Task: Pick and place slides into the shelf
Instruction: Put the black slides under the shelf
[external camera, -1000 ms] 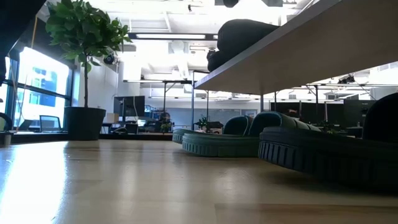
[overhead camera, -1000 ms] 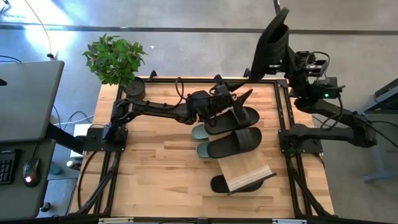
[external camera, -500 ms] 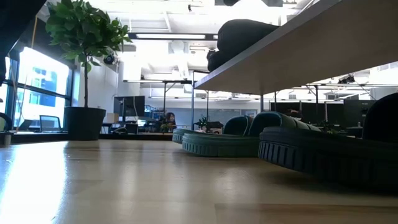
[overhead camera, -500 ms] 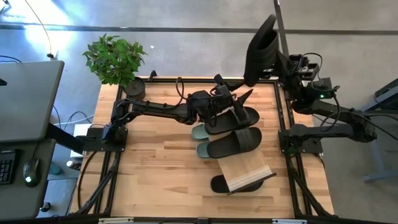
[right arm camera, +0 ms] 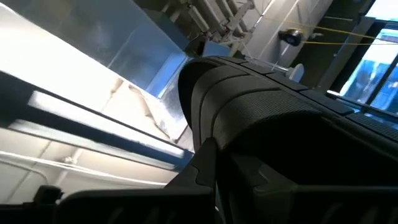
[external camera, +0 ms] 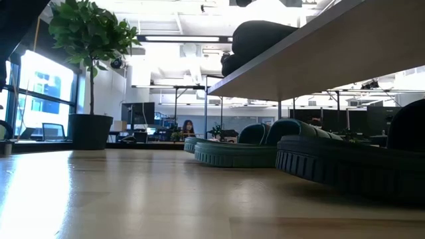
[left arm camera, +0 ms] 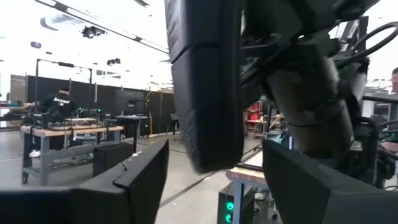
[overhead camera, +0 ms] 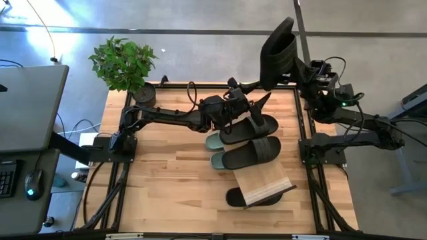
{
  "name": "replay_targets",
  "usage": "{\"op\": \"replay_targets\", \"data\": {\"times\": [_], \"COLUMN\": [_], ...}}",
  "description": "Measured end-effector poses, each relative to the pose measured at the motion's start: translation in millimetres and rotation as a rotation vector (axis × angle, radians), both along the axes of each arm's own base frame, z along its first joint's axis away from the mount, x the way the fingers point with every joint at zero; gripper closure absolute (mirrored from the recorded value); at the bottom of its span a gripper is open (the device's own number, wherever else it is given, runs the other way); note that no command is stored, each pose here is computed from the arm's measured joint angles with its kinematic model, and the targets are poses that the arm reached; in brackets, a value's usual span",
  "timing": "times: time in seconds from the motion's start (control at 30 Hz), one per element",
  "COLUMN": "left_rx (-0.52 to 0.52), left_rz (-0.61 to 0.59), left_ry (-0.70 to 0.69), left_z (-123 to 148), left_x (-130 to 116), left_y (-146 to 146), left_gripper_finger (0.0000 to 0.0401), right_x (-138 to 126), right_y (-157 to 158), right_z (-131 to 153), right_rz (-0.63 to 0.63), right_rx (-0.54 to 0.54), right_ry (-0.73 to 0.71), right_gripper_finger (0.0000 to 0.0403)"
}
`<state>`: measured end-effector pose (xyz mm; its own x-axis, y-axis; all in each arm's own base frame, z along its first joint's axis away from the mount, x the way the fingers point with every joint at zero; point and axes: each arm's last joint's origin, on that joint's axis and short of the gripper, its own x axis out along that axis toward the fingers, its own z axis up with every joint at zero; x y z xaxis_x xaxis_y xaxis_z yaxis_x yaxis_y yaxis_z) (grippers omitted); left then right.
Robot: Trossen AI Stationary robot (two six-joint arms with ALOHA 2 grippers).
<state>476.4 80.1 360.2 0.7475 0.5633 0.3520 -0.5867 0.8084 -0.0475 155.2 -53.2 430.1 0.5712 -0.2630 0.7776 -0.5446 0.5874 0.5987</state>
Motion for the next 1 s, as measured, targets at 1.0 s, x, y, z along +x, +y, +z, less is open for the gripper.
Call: {"op": "replay_targets", "data": {"times": [1.0], "left_rx": [-0.083], "left_rz": [-0.011], "left_ry": [-0.046], "left_z": [-1.5], "left_x": [-2.6], "left_y": [18.0], "left_gripper_finger": [0.0238], "right_x": [20.8], "right_y": [6.4], "right_z": [-7.5], "right_rz": [0.006], "right_rx": [-0.026], "right_ry": [0.036], "right_gripper_finger": [0.0403]}}
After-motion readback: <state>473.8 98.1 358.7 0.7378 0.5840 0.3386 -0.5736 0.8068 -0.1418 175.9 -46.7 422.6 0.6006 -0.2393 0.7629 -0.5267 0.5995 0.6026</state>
